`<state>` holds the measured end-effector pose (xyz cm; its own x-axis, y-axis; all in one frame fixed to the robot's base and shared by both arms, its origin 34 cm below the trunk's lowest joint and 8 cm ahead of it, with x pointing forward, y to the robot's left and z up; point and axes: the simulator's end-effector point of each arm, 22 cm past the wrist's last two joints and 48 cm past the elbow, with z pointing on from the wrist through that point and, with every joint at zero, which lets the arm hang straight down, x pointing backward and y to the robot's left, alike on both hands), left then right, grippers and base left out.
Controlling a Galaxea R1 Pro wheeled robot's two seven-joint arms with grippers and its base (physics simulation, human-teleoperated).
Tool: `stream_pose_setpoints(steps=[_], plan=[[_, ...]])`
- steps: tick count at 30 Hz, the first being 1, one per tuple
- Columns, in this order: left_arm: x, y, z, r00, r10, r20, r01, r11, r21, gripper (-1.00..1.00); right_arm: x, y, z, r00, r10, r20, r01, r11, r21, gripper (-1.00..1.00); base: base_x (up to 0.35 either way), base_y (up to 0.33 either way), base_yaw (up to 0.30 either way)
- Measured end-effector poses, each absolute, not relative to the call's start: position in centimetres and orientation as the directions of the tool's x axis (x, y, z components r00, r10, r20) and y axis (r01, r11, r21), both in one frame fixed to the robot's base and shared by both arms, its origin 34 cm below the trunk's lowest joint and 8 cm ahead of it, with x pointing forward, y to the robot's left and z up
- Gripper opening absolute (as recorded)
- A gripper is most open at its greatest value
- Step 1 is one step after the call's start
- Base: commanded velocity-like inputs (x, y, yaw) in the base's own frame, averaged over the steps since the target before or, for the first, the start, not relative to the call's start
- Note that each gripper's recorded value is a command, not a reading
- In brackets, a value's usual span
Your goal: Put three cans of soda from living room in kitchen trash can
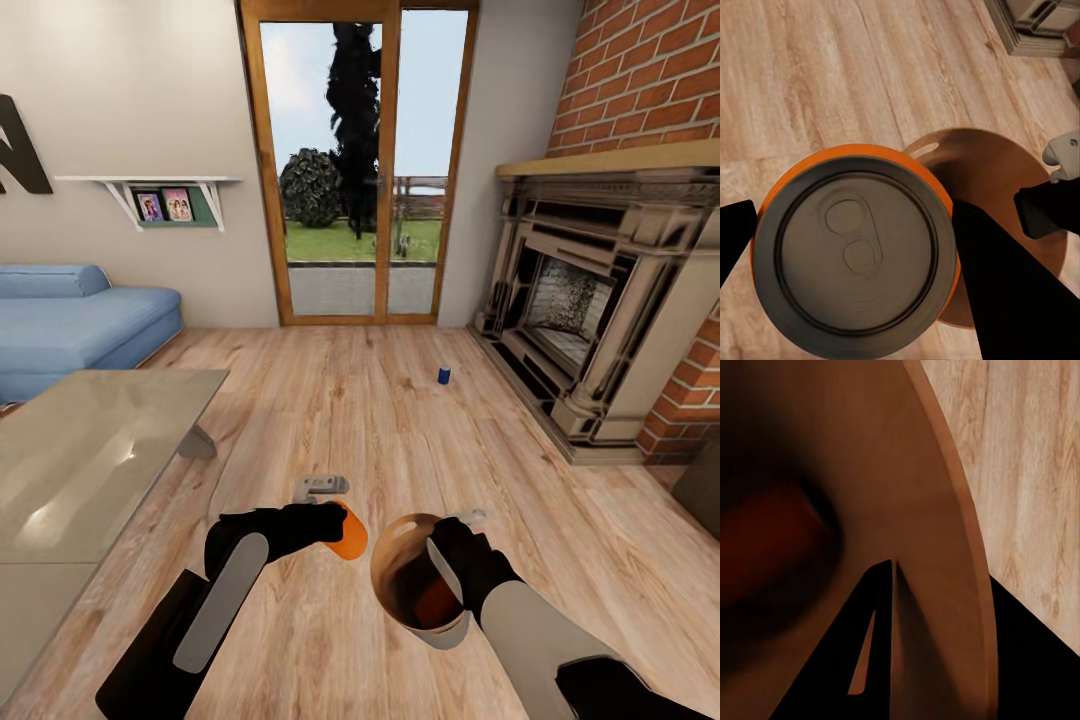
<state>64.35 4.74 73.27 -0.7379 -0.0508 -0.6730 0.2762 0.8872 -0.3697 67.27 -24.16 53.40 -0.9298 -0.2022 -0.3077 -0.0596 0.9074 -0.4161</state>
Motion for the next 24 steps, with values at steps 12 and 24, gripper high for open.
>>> stream_pose_setpoints(steps=[12, 24], plan=[[64.1, 3.9, 73.7, -0.737, -0.055, -0.674, 0.301, 0.866, -0.399, -1.0, 67.3, -23.8, 53.4, -0.929, -0.203, -0.308, -0.062, 0.909, -0.412, -1.0, 0.0, 0.0, 0.0], [64.0, 3.2, 74.0, -0.736, -0.057, -0.675, 0.315, 0.853, -0.416, -1.0, 67.3, -23.3, 53.4, -0.928, -0.207, -0.309, -0.067, 0.91, -0.409, -1.0, 0.0, 0.0, 0.0]])
